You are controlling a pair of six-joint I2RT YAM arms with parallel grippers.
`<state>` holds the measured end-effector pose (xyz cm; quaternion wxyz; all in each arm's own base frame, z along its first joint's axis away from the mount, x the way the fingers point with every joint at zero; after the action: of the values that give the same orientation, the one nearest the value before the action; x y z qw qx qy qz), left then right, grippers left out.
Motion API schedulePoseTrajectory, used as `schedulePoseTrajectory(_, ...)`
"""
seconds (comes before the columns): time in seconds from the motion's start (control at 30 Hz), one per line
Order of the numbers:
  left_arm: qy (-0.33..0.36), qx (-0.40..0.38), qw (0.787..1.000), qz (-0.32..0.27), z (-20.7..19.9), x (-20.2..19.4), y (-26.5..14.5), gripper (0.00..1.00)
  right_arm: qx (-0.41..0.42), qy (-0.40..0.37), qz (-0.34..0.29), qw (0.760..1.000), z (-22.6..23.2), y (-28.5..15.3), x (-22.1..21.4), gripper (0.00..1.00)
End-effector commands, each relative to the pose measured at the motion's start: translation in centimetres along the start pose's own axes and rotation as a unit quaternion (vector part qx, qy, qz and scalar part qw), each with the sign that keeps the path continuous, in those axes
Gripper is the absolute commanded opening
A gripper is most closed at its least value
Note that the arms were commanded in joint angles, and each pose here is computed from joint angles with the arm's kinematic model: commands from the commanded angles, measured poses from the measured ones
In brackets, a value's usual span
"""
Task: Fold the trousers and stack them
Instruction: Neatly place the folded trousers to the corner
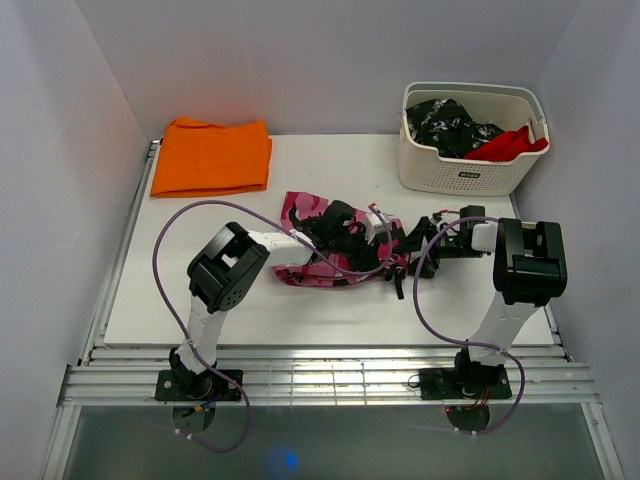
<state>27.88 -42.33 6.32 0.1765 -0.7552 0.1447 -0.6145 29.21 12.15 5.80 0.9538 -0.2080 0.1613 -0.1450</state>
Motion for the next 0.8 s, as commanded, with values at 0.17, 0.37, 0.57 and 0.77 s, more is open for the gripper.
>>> schedulePoseTrajectory(0.17, 0.016, 0.036, 0.998, -0.048, 1.1, 4.5, -0.9, 0.00, -0.010, 0.065, -0.018, 0.998, -1.2, 0.8, -0.5, 0.91)
schedulePoseTrajectory(0.37, 0.019, 0.046, 0.998, -0.047, 1.4, 4.4, -0.4, 0.00, -0.021, 0.081, -0.047, 0.995, -0.9, 1.0, 0.7, 0.81)
schedulePoseTrajectory(0.57, 0.035, 0.060, 0.997, -0.037, 1.7, 4.1, -0.4, 0.07, -0.013, 0.100, -0.043, 0.994, -0.8, 1.4, 0.8, 0.39)
schedulePoseTrajectory(0.77, 0.038, 0.042, 0.998, -0.007, -0.8, 6.2, -5.1, 0.59, -0.027, 0.066, -0.054, 0.996, -0.6, 0.9, 1.3, 0.08)
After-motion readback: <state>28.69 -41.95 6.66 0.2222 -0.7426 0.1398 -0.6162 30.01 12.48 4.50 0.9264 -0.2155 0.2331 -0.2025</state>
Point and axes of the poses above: each gripper's point midway between its finger pads, its own y axis out along the fingers, its own z axis along the line the jaws close on, x = y × z, the point moved 2 cm from there along -y, back along the fingers, and after that the axes turned 12 degrees about y, right-handed, at the moved point
